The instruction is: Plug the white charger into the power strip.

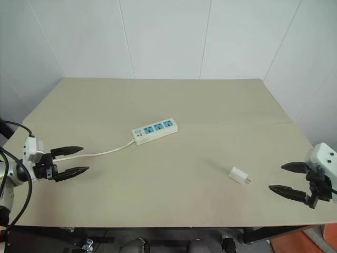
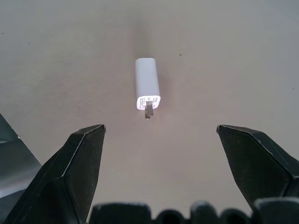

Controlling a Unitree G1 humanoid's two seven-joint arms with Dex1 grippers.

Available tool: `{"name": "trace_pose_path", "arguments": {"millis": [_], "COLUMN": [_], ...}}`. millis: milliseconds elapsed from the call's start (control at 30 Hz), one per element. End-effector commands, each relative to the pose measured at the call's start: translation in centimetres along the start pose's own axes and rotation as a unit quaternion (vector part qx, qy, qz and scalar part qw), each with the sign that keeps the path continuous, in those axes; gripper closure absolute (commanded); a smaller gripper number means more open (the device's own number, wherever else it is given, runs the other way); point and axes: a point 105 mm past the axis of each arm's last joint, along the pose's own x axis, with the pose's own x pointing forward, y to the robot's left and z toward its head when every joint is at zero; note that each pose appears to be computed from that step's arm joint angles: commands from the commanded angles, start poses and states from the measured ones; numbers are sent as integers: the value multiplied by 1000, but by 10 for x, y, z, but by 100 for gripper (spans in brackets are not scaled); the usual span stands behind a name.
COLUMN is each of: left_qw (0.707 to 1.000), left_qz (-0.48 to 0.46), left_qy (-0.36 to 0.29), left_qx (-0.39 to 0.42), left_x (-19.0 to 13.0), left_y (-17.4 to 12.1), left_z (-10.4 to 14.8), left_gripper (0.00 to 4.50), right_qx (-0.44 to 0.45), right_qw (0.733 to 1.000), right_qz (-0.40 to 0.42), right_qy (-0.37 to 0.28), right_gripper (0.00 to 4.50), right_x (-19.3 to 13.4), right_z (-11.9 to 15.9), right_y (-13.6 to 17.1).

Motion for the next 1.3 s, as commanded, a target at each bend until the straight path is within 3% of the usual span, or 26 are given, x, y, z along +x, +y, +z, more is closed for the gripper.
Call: {"name": "trace_pose_path", "arguments": {"millis": [33, 1300], "left_qw": [1000, 998], "left_qz": [0, 6], "left_qy": [-4, -24], "left_qx": [29, 50], "left_x": [4, 28], "left_y": [5, 16], "left_z": [12, 20], "left_gripper": [4, 4], "right_qx": [-18, -9], "right_qw": [999, 998], "right_qz": [-23, -60], "right_qy": [-18, -10], "right_gripper": [0, 0], "right_x": [-8, -22], "right_z": [11, 6], "right_y": [-5, 3]}}
